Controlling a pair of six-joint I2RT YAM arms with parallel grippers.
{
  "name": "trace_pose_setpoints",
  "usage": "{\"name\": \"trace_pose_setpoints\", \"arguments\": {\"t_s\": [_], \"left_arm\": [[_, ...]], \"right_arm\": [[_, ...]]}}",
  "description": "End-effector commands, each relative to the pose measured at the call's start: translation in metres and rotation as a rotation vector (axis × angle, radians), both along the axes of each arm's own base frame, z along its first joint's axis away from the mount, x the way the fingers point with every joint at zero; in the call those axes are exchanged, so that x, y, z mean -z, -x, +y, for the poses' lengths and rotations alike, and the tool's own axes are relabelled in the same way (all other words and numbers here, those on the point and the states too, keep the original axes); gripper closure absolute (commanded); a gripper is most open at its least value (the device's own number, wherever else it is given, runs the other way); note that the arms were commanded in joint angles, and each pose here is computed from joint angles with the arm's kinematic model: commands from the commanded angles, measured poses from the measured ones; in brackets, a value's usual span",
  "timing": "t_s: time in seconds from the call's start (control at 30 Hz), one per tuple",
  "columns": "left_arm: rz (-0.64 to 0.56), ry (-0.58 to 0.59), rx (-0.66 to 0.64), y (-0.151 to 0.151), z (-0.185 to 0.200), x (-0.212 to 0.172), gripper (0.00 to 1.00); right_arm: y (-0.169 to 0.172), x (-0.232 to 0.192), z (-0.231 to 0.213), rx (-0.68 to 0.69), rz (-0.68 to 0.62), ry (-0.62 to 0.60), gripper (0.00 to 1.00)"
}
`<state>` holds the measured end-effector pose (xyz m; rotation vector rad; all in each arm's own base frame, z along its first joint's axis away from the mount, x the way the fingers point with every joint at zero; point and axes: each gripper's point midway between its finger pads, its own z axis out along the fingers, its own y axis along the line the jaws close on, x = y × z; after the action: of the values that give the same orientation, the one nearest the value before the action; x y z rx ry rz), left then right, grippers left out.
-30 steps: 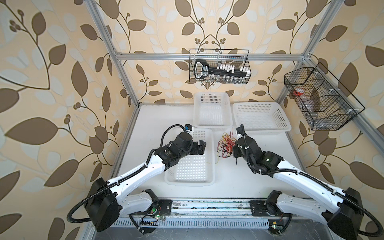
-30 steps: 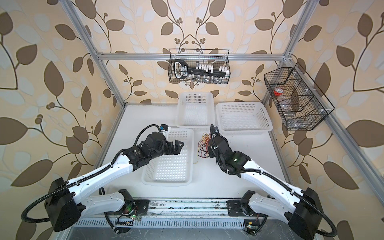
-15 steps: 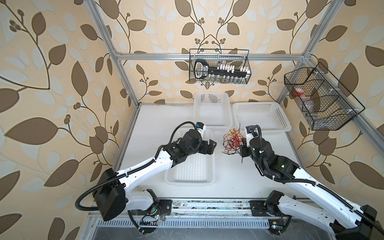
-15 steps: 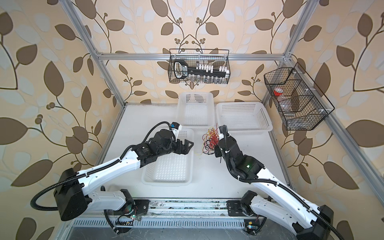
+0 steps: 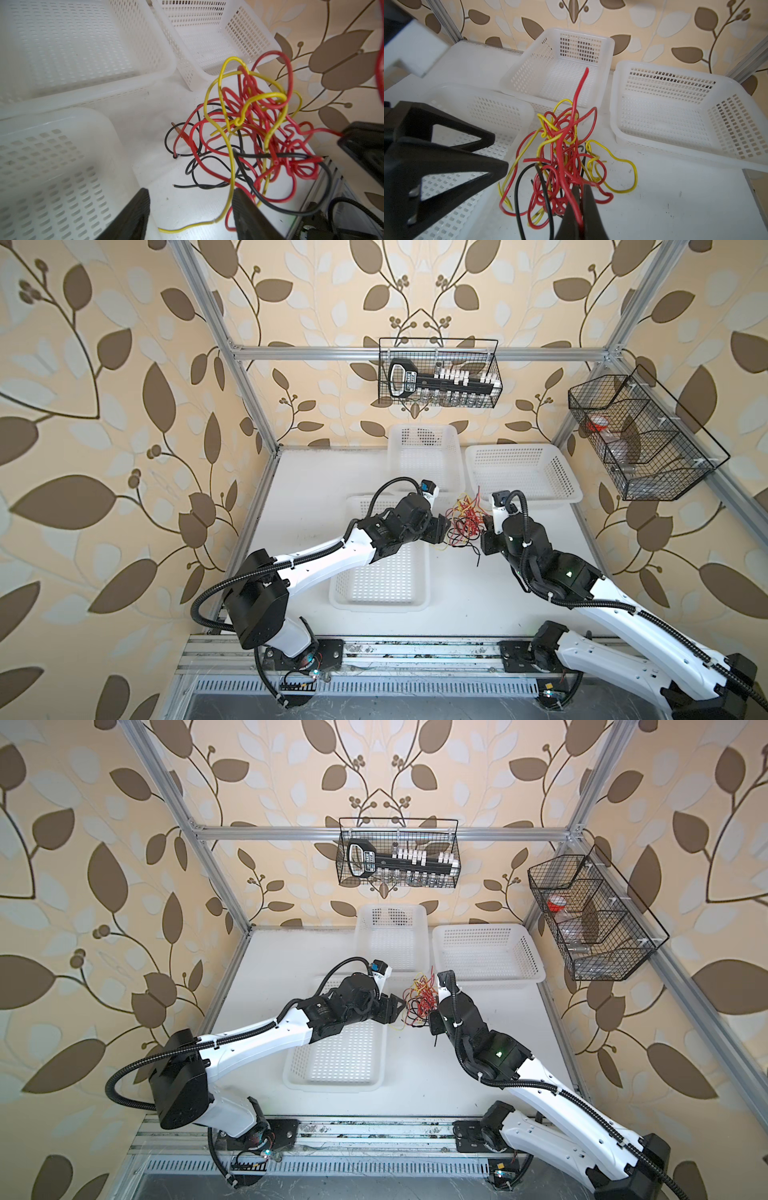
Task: Untangle the cables
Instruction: 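Grasp a red wire with the right gripper while the left gripper grasps a yellow wire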
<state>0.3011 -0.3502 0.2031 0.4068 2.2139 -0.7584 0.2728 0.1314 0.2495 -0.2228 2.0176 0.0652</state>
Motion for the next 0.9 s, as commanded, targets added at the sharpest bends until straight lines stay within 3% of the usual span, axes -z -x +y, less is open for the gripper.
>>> {"name": "trace_pose_setpoints", "arguments": {"t_s": [0.0,0.37,0.53,0.7,0.87], "left_arm": [[-0.076,0.065,-0.009,-0.013,-0.014,-0.034,0.4],[-0.076,0.049,-0.023,-0.023,-0.02,-0.036,0.53],[-0.051,0.016,-0.029,-0.027,-0.023,-0.028,0.72],[-0.032,0.017,-0.024,-0.028,-0.027,-0.022,0.75],[-0.006,0.009,-0.005,-0.027,-0.033,-0.016,0.69]], "right_arm": [[-0.001,-0.021,0.003,-0.012,-0.053,-0.06,1.0],[-0.003,-0.015,0.007,-0.019,-0.042,-0.068,1.0],[-0.003,-0.018,0.007,-0.02,-0.049,-0.075,1.0],[-0.002,-0.018,0.006,-0.018,-0.053,-0.077,1.0],[-0.002,-0.017,0.006,-0.016,-0.052,-0.075,1.0]]}}
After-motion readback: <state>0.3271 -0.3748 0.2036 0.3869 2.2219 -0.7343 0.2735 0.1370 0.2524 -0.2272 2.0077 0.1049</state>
